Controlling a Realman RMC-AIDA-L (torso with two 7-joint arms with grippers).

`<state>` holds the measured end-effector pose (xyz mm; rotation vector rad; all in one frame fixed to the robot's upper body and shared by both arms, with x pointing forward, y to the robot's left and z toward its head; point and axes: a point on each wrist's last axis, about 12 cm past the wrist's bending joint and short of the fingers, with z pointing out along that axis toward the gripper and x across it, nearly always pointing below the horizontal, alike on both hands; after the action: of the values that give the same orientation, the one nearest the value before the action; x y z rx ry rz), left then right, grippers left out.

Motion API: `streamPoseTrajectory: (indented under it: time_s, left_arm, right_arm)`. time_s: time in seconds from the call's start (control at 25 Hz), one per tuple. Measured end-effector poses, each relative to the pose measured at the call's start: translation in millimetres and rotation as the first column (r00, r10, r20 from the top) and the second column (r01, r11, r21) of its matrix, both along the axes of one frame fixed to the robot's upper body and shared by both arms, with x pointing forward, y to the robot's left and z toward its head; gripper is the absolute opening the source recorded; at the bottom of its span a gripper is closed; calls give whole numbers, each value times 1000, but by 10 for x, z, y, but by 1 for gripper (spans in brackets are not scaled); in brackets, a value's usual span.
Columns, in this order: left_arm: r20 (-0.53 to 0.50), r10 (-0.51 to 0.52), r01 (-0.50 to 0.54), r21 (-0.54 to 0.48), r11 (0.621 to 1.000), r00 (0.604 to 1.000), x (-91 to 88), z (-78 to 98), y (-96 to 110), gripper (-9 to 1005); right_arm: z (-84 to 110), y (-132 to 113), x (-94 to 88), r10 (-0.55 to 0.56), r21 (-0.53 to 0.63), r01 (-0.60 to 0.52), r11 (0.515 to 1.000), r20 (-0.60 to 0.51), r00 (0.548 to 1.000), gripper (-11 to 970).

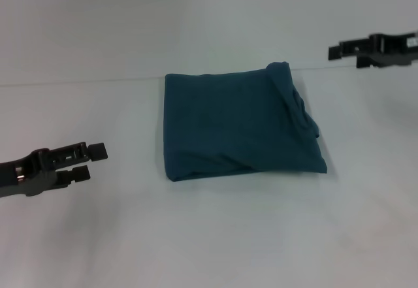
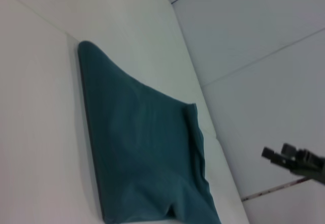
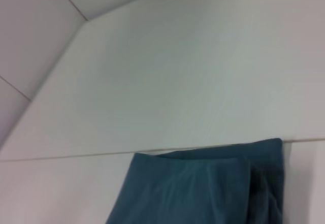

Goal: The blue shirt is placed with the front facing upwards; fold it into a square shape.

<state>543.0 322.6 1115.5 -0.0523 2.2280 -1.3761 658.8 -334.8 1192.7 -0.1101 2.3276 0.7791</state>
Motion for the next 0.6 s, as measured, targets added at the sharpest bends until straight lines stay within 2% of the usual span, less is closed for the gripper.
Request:
streamPoseTrajectory:
  time_s: [0.08,0.12,0.36,0.6]
  left_arm:
    - [-2,-7,7,5,1000,1000,-13,-9,0,949]
    - [-5,-11,11,4,1000,1000,-22,-16,-4,949]
    - [-7,-10,10,2,1000,1000,-29,-23,-1,949]
    - [-2,-3,3,-2,1000,1000,-3,-20,-14,949]
  right_arm:
    - [56,120,104,-3,-47,2,999,-8,1000,813]
    - [63,457,304,-22,-196,17,980,-27,999,812]
    - [-37,757,381,-25,-246,20,969,-15,1000,806]
    - [-326,986,396,-18,-303,4,953,-41,999,799]
